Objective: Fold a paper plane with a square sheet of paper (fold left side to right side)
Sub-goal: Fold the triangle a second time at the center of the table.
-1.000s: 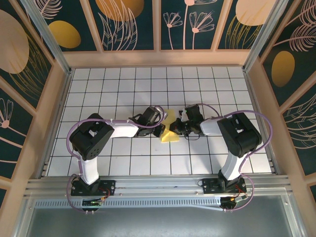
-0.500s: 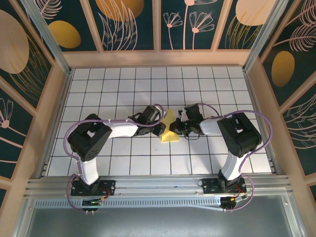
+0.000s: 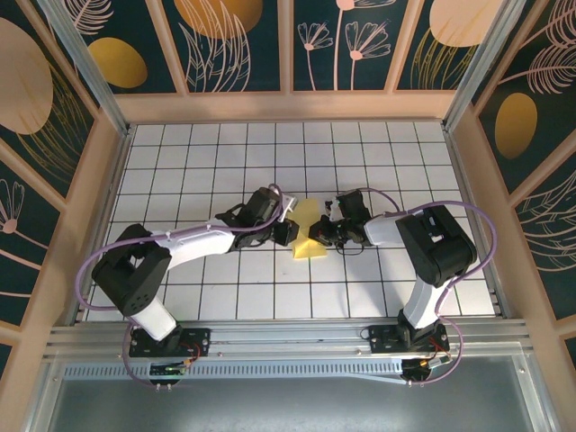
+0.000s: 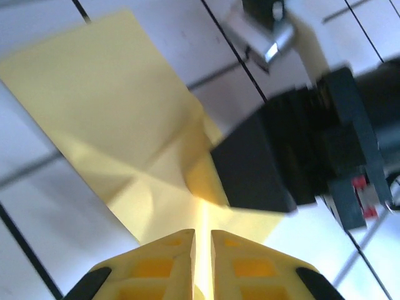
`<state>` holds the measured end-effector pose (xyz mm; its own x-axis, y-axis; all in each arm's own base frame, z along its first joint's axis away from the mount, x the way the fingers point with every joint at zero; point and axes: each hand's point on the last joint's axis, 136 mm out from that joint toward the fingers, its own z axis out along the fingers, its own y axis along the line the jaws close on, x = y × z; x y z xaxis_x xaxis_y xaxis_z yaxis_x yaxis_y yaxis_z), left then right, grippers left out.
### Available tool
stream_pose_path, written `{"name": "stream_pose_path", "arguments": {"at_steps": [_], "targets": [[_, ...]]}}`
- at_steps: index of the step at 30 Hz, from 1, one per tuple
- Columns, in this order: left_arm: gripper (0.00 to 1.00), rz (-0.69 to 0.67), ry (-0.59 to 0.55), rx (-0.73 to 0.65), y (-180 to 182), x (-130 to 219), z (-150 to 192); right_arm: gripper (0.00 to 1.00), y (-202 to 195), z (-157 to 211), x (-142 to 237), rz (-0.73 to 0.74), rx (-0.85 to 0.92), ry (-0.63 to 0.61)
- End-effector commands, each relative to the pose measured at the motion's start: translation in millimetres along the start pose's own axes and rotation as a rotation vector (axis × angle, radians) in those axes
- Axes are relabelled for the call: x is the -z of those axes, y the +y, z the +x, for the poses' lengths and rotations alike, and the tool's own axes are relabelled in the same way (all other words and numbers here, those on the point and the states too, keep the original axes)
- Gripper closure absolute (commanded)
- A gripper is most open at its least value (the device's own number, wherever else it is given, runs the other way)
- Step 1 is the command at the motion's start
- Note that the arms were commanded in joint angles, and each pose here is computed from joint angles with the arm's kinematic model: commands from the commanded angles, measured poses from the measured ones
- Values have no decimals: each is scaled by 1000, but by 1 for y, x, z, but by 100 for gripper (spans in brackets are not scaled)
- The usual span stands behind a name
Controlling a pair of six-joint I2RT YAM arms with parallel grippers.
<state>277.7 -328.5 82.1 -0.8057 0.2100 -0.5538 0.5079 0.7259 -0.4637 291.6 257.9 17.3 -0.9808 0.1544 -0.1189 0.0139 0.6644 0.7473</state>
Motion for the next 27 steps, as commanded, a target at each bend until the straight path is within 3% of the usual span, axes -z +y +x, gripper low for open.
{"name": "stream_pose_path", "arguments": {"at_steps": [1,7,27], "targets": [[88,158,63,131,-27,4,16,100,-20,9,-5,71,-19,17],[89,216,133,181,-42,-5,31,100,-22,10,-6,75,-22,21],[94,69,171,197,-8,-42,42,100,-24,12,-6,85,-20,26]]}}
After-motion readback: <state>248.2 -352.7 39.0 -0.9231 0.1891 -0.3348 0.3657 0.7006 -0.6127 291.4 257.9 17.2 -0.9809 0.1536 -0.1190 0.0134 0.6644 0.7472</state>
